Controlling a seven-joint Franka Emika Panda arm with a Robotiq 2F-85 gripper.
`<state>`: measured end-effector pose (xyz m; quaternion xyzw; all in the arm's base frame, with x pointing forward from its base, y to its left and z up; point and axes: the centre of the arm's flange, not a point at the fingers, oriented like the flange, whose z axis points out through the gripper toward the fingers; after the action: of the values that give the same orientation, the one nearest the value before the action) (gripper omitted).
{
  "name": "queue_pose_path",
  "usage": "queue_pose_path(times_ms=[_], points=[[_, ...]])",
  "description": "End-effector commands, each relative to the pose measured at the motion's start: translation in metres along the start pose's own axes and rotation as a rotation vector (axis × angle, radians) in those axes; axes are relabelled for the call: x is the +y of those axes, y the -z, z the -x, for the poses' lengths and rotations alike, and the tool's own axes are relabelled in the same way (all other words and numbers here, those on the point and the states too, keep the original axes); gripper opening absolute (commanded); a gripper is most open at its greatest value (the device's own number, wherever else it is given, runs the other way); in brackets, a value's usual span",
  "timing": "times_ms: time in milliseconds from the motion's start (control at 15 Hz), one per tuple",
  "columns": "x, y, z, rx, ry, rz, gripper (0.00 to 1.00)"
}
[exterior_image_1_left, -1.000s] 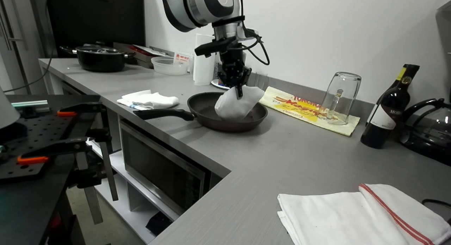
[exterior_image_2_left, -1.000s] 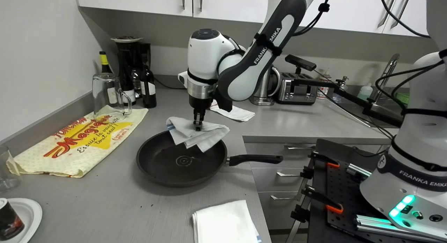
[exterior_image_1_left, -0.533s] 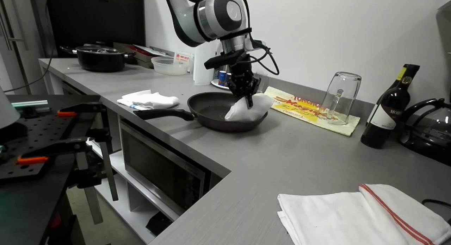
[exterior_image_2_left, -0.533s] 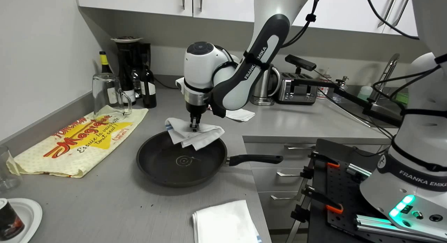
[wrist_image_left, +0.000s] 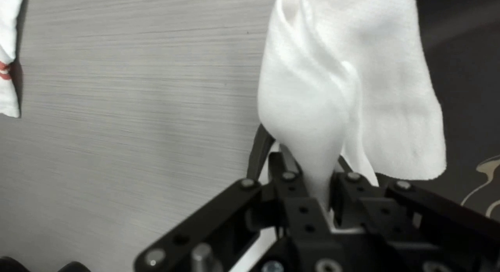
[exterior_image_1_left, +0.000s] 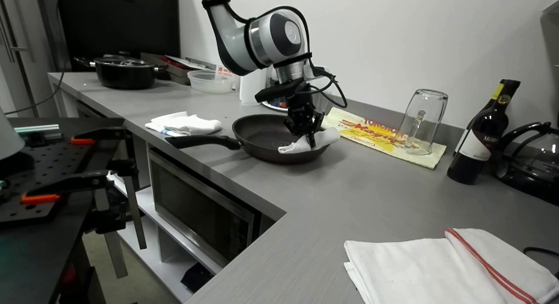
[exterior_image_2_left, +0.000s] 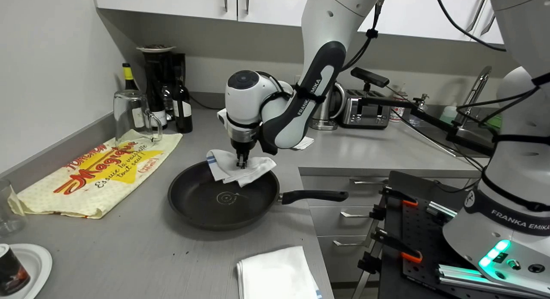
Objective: Use one white and blue towel to wipe the black pan.
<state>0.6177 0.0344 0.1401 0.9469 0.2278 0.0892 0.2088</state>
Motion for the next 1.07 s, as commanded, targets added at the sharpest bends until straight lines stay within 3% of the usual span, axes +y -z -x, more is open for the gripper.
queue_pose_path(times_ms=[0,533,1000], points=[[-0.01,-0.022,-0.002,-0.001,0.002,0.033,0.04],[-0.015,-0.048,0.003,-0.037,0.003,0.032,0.04],[-0.033,-0.036,-0.015,-0.057,-0.119,-0.119,0.04]])
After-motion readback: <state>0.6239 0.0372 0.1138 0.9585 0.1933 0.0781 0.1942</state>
